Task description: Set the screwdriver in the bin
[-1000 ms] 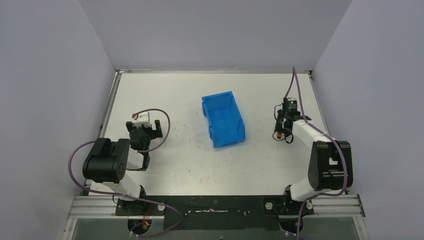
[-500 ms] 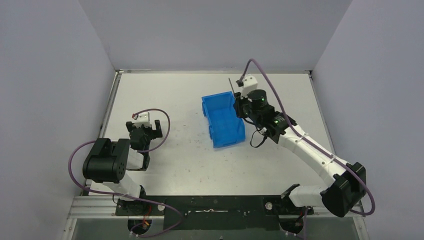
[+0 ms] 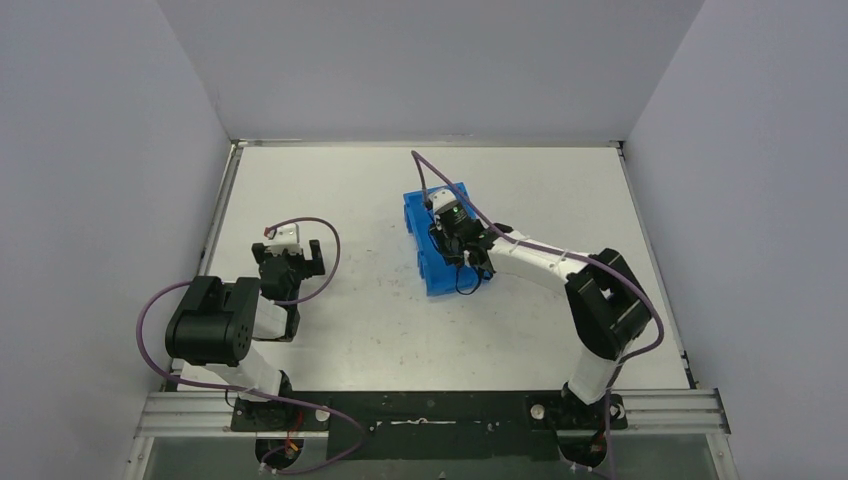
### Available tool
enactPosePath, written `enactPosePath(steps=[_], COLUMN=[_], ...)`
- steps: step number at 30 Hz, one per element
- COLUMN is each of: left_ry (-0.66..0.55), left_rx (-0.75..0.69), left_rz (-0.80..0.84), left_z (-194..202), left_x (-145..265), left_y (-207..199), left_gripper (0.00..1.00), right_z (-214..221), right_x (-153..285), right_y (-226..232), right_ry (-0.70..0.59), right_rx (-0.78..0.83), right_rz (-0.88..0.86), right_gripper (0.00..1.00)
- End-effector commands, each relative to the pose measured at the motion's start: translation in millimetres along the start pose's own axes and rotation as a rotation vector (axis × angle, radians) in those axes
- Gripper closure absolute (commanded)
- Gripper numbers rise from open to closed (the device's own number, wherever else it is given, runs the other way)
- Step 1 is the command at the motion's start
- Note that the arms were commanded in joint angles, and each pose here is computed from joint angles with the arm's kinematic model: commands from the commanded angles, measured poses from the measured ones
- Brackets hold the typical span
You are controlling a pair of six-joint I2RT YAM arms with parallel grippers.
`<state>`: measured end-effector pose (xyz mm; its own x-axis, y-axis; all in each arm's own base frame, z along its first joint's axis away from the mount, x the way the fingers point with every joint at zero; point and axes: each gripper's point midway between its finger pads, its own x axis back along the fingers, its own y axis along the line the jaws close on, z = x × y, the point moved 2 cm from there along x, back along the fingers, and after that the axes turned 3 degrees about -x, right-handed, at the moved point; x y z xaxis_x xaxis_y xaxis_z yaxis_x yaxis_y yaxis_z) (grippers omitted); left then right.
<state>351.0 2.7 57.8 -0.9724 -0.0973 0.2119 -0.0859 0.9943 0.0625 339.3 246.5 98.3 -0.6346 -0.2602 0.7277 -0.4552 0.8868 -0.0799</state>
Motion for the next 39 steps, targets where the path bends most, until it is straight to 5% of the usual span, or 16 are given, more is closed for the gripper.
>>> enactPosePath(steps=[1, 5, 11, 19, 24, 30, 35, 39], left_ry=[-0.069, -0.068, -0.069, -0.069, -0.069, -0.068, -0.069, -0.068], left_rx=[0.017, 0.017, 0.016, 0.016, 0.016, 0.017, 0.017, 0.016], left_rz=[-0.001, -0.001, -0.001, -0.002, -0.002, -0.001, -0.001, -0.001], left_z=[-20.1, -19.8, -20.2, -20.2, -20.2, -19.9, -20.0, -20.0], left_x=[-5.9, -5.8, -6.1, -6.1, -5.8, -5.7, -6.0, -5.8], left_y=[-1.2, -1.2, -1.2, -0.9, -0.8, -1.1, -1.0, -1.0], left_gripper=[0.03, 0.03, 0.03, 0.03, 0.03, 0.03, 0.03, 0.03], right_z=[-13.0, -4.2, -13.4, -60.6, -81.5, -82.0, -45.0, -6.2], right_x=[-18.6, -33.3, -31.8, 10.8, 49.8, 93.6, 114.1, 124.4], right_y=[-1.2, 0.3, -0.4, -8.1, -21.4, -75.1, -139.0, -177.5], right_ry=[-0.033, 0.005, -0.012, -0.147, -0.243, -0.393, -0.486, -0.558], right_rx=[-0.012, -0.038, -0.073, -0.128, -0.16, -0.279, -0.427, -0.507], right_rz=[0.03, 0.037, 0.047, 0.06, 0.088, 0.201, 0.335, 0.435], right_gripper=[1.0, 0.99, 0.74, 0.55, 0.54, 0.34, 0.1, 0.01])
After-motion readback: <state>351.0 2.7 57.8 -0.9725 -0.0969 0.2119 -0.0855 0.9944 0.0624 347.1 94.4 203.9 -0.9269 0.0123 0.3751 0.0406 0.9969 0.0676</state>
